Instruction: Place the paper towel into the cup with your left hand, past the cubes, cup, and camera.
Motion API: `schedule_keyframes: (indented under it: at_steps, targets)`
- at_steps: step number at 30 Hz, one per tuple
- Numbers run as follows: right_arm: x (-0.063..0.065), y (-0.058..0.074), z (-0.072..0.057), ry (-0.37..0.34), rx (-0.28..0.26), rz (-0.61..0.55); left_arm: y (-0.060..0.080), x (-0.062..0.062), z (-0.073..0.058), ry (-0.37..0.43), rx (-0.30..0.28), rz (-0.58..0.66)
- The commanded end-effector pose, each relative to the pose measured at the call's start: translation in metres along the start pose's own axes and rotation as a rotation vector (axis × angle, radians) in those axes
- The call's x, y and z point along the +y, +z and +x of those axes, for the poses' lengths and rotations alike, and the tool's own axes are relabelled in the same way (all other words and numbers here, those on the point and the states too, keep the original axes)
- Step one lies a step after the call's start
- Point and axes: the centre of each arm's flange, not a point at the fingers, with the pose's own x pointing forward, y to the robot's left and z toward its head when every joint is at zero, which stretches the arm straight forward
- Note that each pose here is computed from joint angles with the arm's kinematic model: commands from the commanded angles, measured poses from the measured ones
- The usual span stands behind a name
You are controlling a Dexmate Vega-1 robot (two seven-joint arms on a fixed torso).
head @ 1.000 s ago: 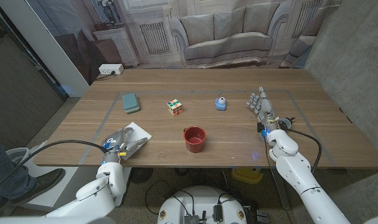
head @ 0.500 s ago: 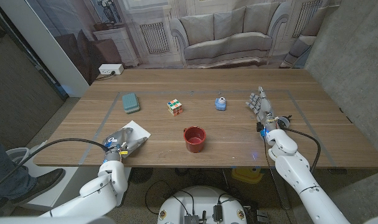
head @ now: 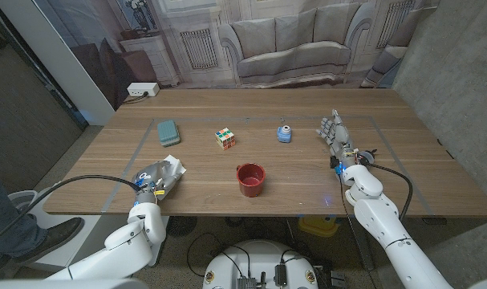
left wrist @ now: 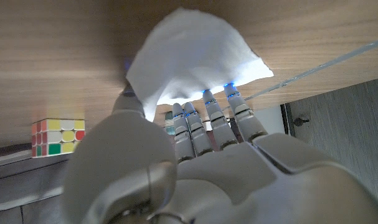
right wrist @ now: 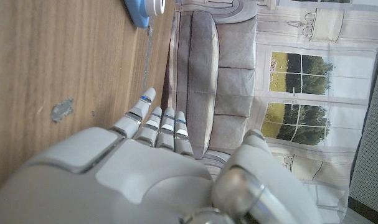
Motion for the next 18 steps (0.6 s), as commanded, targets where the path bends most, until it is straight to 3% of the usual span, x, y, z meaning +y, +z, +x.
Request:
schedule_keyframes:
  at_steps: [1,18]
  targets:
    - [0.0030,0.0065,0.0003,0.013,-0.015,-0.009,0.0021,-0.0051,0.0018,-0.011,0.001,-0.010]
    - [0.0057,0.0093,-0.0009,0.029,-0.027,-0.010,0.0011,-0.0035,0.0012,0.035,-0.003,-0.039]
